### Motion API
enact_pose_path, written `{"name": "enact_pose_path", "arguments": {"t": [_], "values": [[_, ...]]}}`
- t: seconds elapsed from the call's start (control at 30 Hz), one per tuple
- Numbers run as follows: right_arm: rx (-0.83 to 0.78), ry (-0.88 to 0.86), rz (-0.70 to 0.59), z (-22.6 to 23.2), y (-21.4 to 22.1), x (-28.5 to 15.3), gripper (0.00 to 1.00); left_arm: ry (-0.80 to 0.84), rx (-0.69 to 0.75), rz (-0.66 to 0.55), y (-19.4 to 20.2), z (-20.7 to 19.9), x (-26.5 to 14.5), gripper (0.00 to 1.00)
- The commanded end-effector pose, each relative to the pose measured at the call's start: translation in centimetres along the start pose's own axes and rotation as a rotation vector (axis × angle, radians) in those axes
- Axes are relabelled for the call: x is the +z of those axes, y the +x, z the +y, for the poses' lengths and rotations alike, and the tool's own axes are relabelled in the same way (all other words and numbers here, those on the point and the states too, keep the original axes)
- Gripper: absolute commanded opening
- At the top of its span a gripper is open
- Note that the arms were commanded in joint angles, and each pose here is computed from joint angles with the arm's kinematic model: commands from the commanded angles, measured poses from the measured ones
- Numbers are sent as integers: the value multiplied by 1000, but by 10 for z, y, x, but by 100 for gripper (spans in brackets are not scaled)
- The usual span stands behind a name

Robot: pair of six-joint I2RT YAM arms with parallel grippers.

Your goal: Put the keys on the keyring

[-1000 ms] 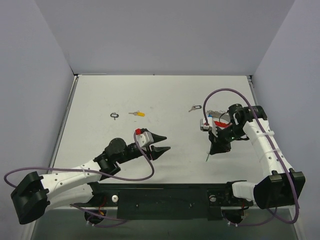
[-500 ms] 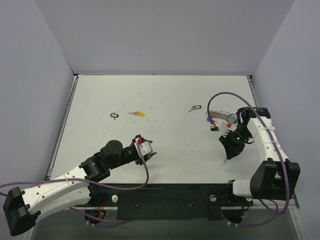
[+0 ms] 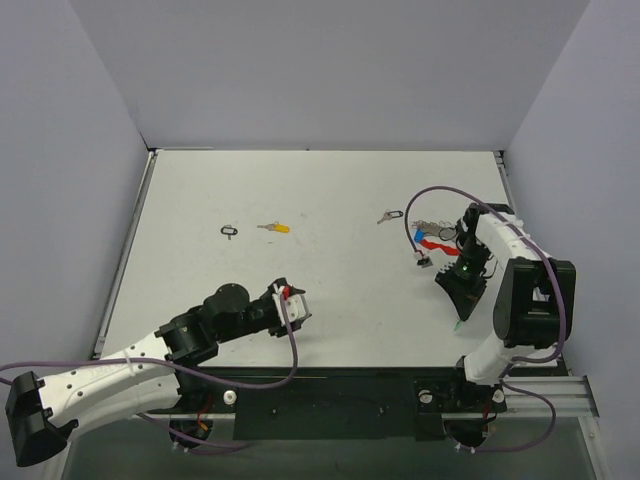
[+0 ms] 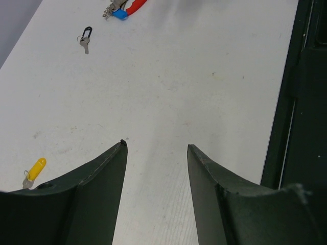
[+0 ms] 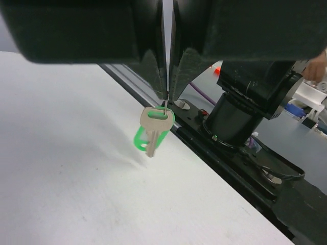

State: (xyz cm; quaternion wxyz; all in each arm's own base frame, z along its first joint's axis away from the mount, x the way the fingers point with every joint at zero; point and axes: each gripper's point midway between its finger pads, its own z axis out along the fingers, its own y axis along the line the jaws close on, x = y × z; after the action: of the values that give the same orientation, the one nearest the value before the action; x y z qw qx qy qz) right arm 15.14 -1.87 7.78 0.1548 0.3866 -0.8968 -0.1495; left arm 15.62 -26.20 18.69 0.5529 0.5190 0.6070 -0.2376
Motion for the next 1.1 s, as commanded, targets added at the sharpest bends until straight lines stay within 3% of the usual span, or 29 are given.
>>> {"name": "enact_pose_path", "arguments": {"t": [0.0,0.13,0.17,0.2,0.23,0.27,0.4,0.77,1.07], "values": [[-133,35,-90,22,-21,-24,0,45,-55,-149,-40,-6,1,60],[-422,45,-267,65,-57,-31,0,109,-204,-348,-77,-17,11,60],[-489,45,-286,75,-64,-31,0,132,-262,-326,-62,-25,20,60],[-555,41,-347,86,-72,-32,0,131,-310,-432,-83,-22,18,60],[-612,37,-366,94,-78,-32,0,160,-378,-405,-69,-31,29,60],[-663,47,-415,102,-84,-34,0,173,-397,-484,-85,-31,29,60],[-805,22,-487,131,-97,-36,0,232,-466,-531,-95,-44,52,50],[-905,-15,-519,155,-98,-38,0,304,-405,-510,-109,-65,108,49],[-920,-18,-548,160,-97,-41,0,337,-386,-448,-103,-78,133,36]]}}
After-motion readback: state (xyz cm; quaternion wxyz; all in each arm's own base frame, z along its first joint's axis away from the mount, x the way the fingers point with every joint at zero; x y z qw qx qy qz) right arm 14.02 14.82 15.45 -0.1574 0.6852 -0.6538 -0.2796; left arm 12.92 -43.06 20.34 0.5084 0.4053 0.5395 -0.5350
